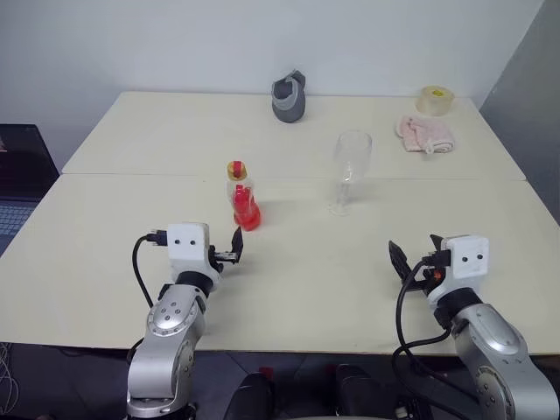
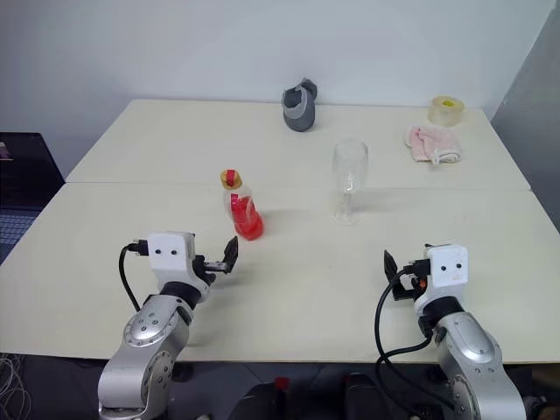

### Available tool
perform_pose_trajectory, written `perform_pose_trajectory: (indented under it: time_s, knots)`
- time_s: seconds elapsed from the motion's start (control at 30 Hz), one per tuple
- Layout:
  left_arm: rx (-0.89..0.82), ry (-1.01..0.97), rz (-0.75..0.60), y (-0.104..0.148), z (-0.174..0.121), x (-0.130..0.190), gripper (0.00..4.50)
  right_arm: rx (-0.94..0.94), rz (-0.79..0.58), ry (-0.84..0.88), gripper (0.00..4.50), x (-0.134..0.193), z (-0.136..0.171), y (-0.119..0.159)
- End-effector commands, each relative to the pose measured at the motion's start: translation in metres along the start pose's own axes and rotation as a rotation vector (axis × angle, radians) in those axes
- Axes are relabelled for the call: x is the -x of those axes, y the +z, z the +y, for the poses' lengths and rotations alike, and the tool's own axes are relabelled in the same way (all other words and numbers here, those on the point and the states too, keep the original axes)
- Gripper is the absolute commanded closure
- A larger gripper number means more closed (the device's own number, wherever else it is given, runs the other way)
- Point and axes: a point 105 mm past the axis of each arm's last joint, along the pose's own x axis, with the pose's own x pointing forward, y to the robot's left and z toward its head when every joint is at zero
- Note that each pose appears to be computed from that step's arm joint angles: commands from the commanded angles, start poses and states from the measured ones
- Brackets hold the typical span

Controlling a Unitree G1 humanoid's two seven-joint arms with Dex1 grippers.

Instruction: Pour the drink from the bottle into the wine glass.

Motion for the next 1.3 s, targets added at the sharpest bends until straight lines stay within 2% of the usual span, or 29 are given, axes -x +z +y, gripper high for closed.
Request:
perform_pose_trajectory:
  time_s: [0.03,0.73,0.9,1.1,1.2,1.3]
  knots:
    - [0.009,-0.025,-0.043,0.009,-0.006,0.001,0.01,0.021,-0.054,-0.014,0.00,0.001,-0.005,0.013]
    - [0.007,-0.030,-0.052,0.007,-0.003,0.002,0.01,0.025,-0.062,0.035,0.00,-0.001,-0.005,0.016]
    - [-0.036,-0.043,-0.081,0.008,0.003,-0.009,0.01,0.036,-0.095,0.245,0.00,0.001,0.016,0.024]
    - [-0.052,-0.052,-0.097,0.006,0.007,-0.018,0.01,0.061,-0.137,0.698,0.00,0.022,0.053,0.036]
    - [-0.051,-0.060,-0.107,0.006,0.005,-0.023,0.01,0.130,-0.131,0.801,0.00,0.026,0.056,0.033]
    - [-0.048,-0.061,-0.120,0.006,0.002,-0.028,0.01,0.167,-0.129,0.823,0.00,0.023,0.054,0.031]
